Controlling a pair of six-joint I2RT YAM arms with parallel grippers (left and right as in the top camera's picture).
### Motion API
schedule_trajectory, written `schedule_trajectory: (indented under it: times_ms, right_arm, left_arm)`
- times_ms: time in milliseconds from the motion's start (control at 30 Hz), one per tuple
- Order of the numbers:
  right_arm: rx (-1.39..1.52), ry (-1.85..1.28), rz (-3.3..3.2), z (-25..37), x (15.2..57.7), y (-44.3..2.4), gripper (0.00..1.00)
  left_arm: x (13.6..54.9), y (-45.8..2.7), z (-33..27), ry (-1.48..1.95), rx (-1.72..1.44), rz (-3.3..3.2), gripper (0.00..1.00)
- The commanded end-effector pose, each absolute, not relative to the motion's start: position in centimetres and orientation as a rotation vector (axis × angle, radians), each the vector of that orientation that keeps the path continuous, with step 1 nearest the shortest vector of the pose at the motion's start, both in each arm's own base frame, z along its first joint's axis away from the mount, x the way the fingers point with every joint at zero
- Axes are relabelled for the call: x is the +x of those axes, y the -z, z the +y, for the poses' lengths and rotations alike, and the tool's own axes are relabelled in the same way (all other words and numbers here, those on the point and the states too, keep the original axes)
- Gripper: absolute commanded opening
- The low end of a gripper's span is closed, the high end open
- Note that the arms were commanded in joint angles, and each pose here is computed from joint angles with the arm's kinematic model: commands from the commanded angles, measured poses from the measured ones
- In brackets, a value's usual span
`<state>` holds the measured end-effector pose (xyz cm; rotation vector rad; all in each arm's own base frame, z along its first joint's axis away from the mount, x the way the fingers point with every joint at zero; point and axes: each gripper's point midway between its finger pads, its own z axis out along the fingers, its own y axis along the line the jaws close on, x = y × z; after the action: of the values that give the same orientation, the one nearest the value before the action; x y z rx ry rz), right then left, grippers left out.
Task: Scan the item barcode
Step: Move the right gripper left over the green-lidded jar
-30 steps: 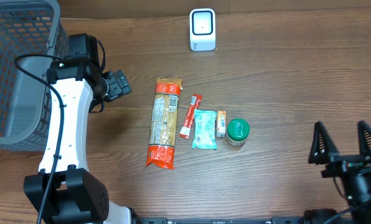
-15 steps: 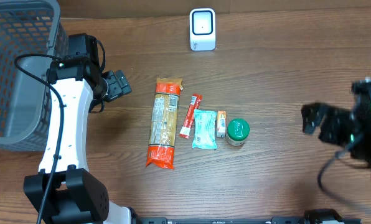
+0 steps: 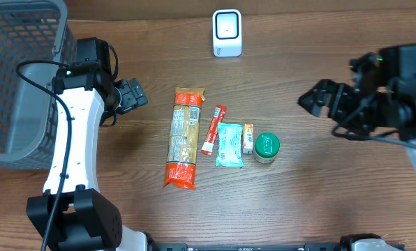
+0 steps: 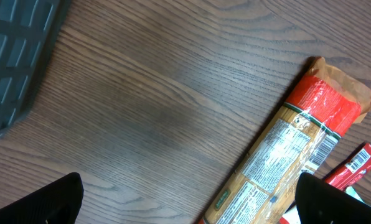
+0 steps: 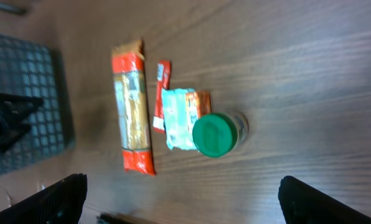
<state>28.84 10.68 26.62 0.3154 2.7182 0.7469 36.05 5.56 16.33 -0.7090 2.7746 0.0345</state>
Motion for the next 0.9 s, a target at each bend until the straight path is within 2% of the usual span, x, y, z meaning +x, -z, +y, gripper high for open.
schedule_trajectory:
  times_ms: [0,100,200,500,867]
  right_arm:
    - [0.389,-0.604,2.774,11.3,28.9,-25.3,1.00]
    - [0.469,-0.400,2.844,11.2,28.7,-23.0,1.00]
    - [0.427,-0.281,2.913,12.3,28.4,-21.0,1.00]
    - [0.302,-0.130,3.087,16.3,27.5,-16.0,1.00]
    - [0.339,0.029,3.126,17.5,27.9,-12.2,1.00]
  left_arm:
    - [36.3,-17.4,5.7,-0.043,-0.685,2.748,1.00]
    - [36.3,-17.4,5.7,-0.044,-0.686,2.747,1.00]
    - [36.3,-17.4,5.7,-0.044,-0.685,2.747,1.00]
    - [36.3,-17.4,5.7,-0.044,-0.686,2.747,1.00]
    - [36.3,-17.4,5.7,-0.044,-0.686,2.747,1.00]
